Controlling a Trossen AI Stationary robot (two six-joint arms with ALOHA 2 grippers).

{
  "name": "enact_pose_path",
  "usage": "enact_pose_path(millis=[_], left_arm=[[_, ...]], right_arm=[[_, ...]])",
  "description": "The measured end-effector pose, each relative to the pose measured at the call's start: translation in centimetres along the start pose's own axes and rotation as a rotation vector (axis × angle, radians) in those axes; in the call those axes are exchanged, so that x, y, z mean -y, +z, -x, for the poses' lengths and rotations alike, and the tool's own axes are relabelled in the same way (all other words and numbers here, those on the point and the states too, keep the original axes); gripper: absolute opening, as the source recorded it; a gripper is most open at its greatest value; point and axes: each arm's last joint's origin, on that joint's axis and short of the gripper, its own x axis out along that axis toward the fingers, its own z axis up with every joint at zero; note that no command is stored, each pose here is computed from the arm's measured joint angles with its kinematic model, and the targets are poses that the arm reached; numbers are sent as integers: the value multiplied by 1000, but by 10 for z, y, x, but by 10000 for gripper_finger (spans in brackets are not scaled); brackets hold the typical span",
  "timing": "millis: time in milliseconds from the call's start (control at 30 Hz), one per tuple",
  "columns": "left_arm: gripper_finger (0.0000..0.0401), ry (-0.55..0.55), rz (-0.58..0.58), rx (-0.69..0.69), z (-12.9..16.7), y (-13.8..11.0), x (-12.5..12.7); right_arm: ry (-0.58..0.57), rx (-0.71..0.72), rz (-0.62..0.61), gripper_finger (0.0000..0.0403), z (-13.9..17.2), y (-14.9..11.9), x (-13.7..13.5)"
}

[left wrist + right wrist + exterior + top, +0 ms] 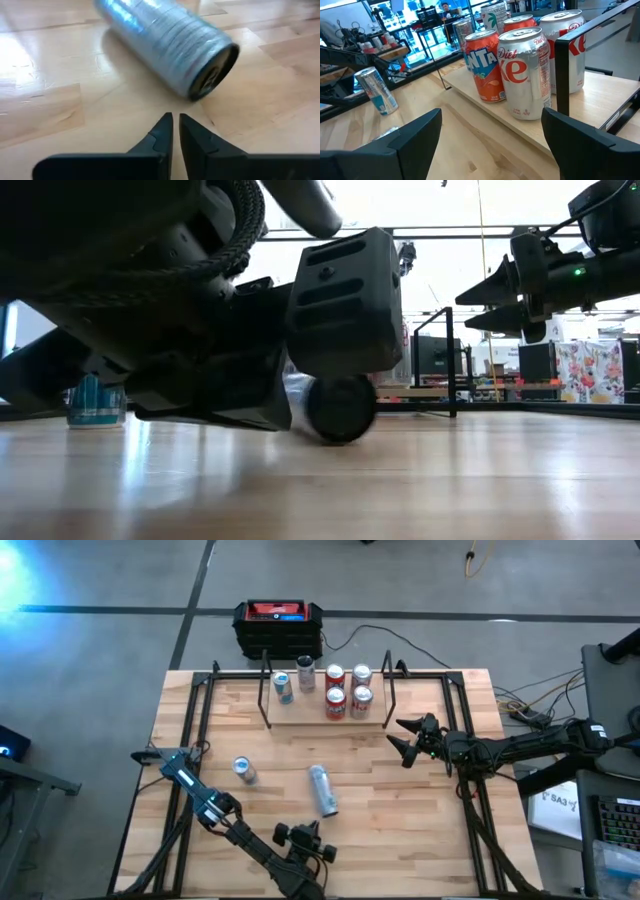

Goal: Place canned beverage on shelf
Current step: Put the white and pink soda can on the shelf aligned with the other white and pink soda can

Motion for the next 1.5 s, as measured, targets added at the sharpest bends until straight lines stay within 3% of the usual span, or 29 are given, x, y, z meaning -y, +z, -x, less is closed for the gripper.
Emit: enact_pose_path(millis=[233,633,833,967,1133,1267,1433,1500], left_arm=[[73,-2,20,-20,2,-2,1],[300,-12,94,-50,4,3,9],[379,-10,136,-51,6,9,12],[398,-6,160,-18,11,19,13],[389,-32,157,13,28,44,24],[385,-89,71,42,42,66,33],[385,-248,-106,383,50,81,50],[385,-268,-103,498,54,83,61]], right_arm=[[0,0,0,327,0,0,0],[0,-1,1,327,0,0,0],[0,0,0,327,0,0,0],[0,0,1,327,0,0,0],[0,0,0,327,0,0,0],[0,-1,1,327,0,0,0],[0,-1,0,327,0,0,0],[0,0,1,327,0,0,0]])
